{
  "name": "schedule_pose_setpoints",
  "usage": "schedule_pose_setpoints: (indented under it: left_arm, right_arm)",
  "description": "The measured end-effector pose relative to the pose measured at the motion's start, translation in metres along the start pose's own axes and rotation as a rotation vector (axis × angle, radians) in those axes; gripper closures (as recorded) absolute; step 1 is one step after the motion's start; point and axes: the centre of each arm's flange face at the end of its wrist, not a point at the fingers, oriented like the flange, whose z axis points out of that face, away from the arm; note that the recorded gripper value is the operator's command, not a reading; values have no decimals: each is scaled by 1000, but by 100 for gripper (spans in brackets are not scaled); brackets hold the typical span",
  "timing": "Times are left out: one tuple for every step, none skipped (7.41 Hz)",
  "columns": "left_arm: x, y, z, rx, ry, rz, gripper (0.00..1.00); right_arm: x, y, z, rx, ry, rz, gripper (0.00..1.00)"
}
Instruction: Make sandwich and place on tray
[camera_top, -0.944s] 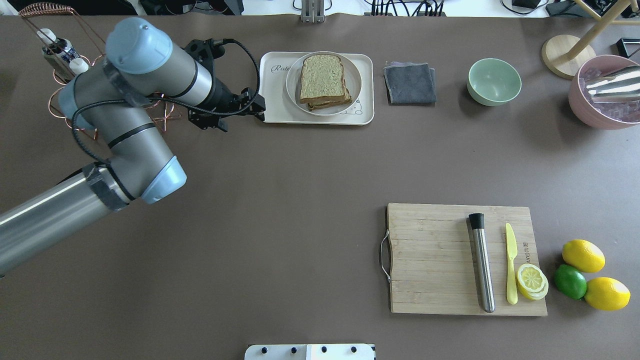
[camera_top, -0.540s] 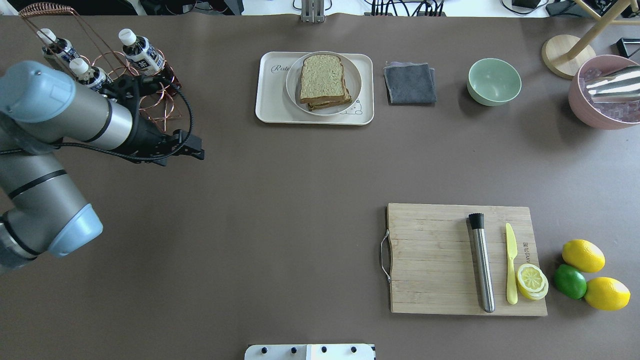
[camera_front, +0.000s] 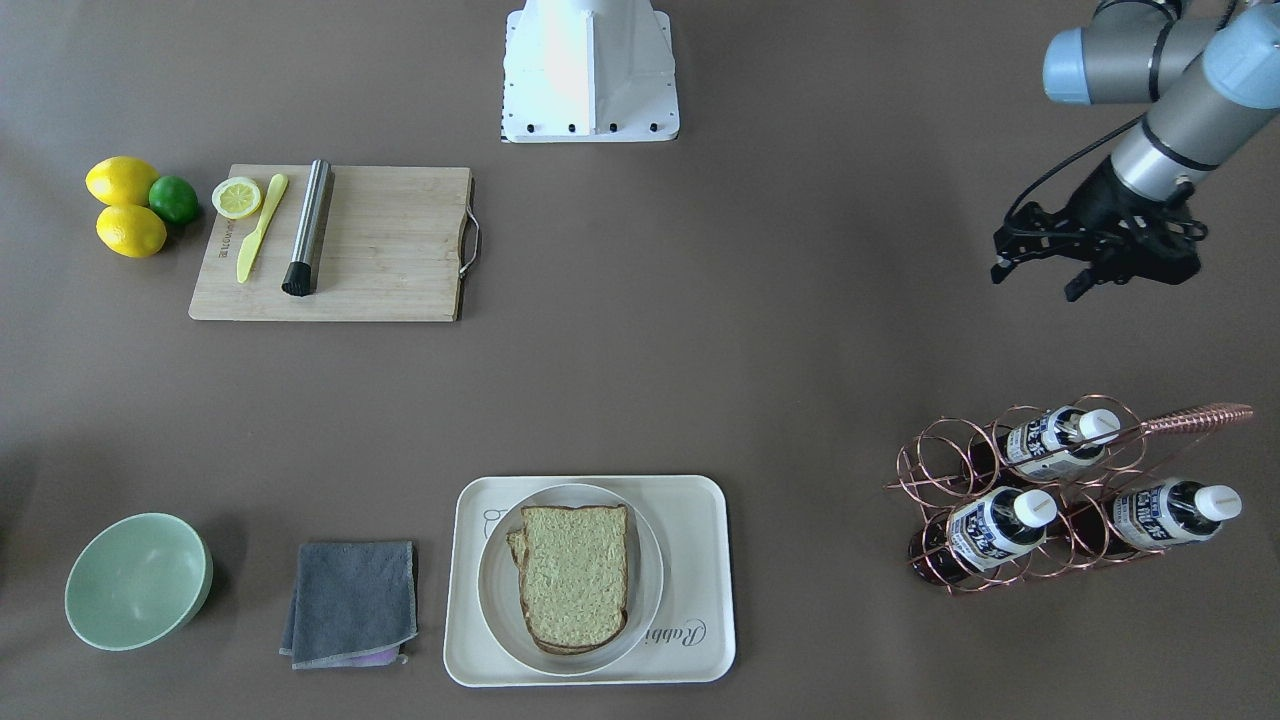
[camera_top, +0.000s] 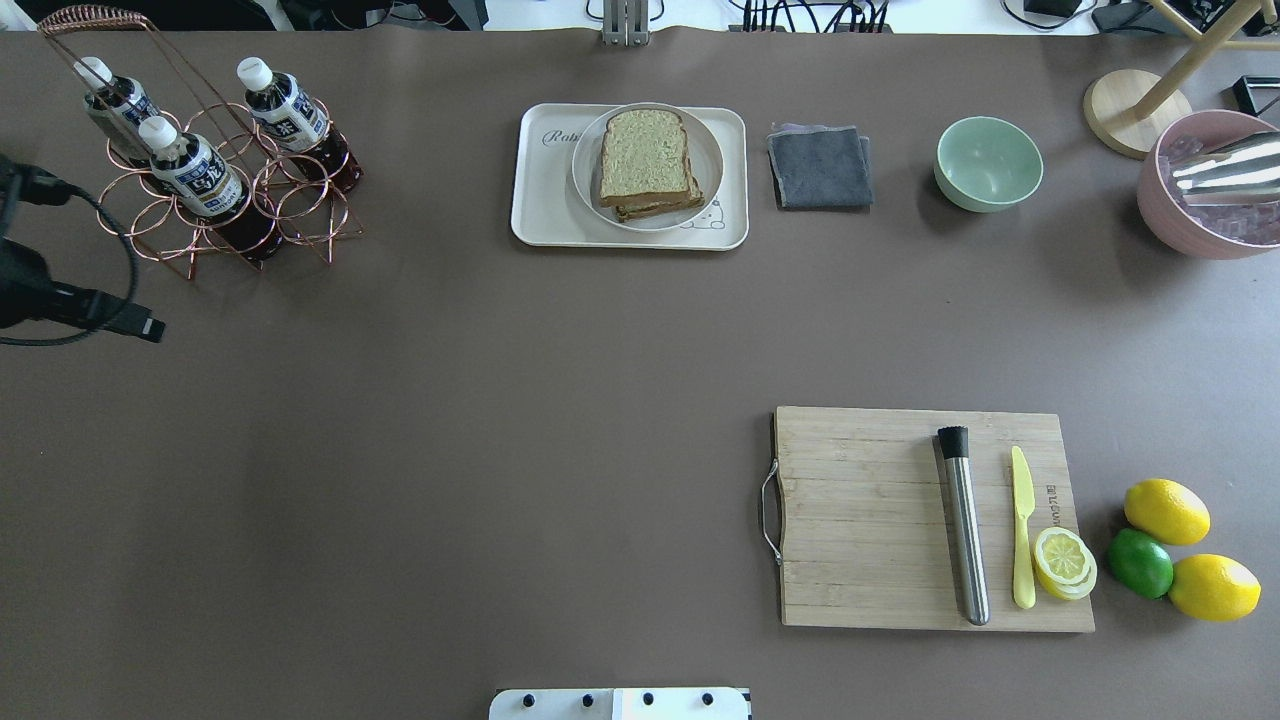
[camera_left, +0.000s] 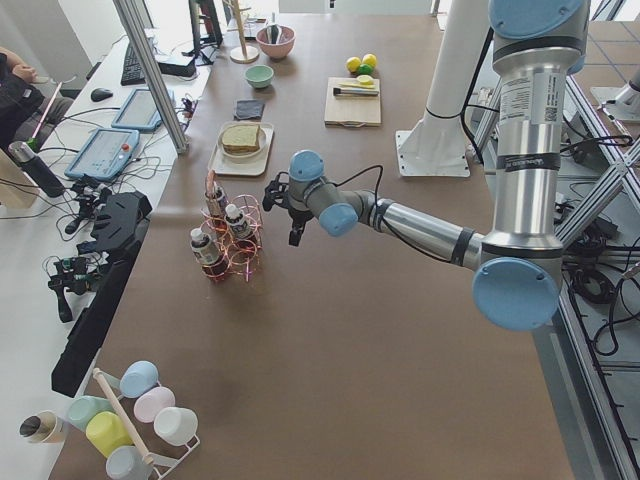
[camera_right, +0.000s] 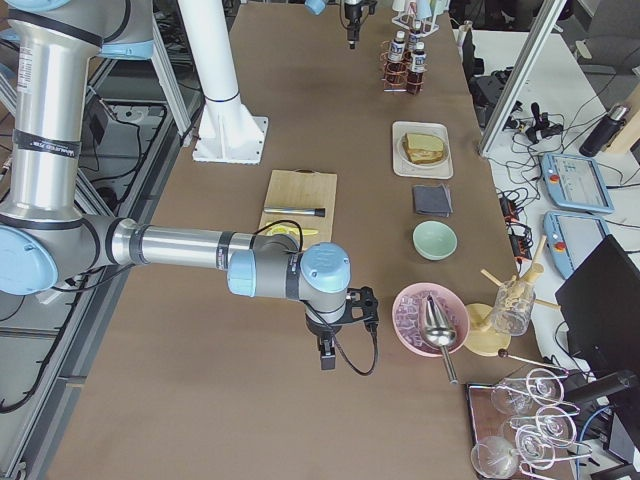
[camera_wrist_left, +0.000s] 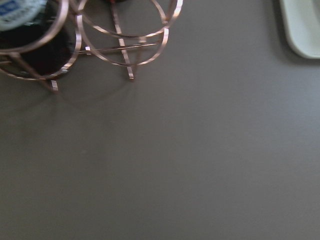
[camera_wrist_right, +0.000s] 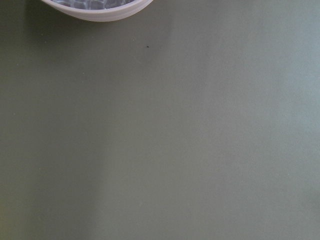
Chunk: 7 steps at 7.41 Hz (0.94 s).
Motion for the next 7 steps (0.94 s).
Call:
schedule_pose_setpoints:
  left_arm:
    - [-66,0,-24,-22,-23,49,1]
    - [-123,3,-48,-46,-52,95,1]
    - [-171,8,-68,-71,-80,125,1]
    - [-210,18,-82,-97,-99,126,1]
    - [-235,29,-86,-128,-105,102,1]
    - [-250,36,-84,-168,-106,57,1]
    - [-257,39,-84,-186,-104,29,1]
  right_arm:
    - [0,0,0,0,1,1,0]
    - [0,0,0,0,1,1,0]
    - [1,0,1,-2,1,2,0]
    - [1,0,1,-3,1,4,0]
    - [2,1,2,-5,2,6,0]
    - [3,1,3,-7,2,10,0]
    - [3,1,4,-9,2,12,0]
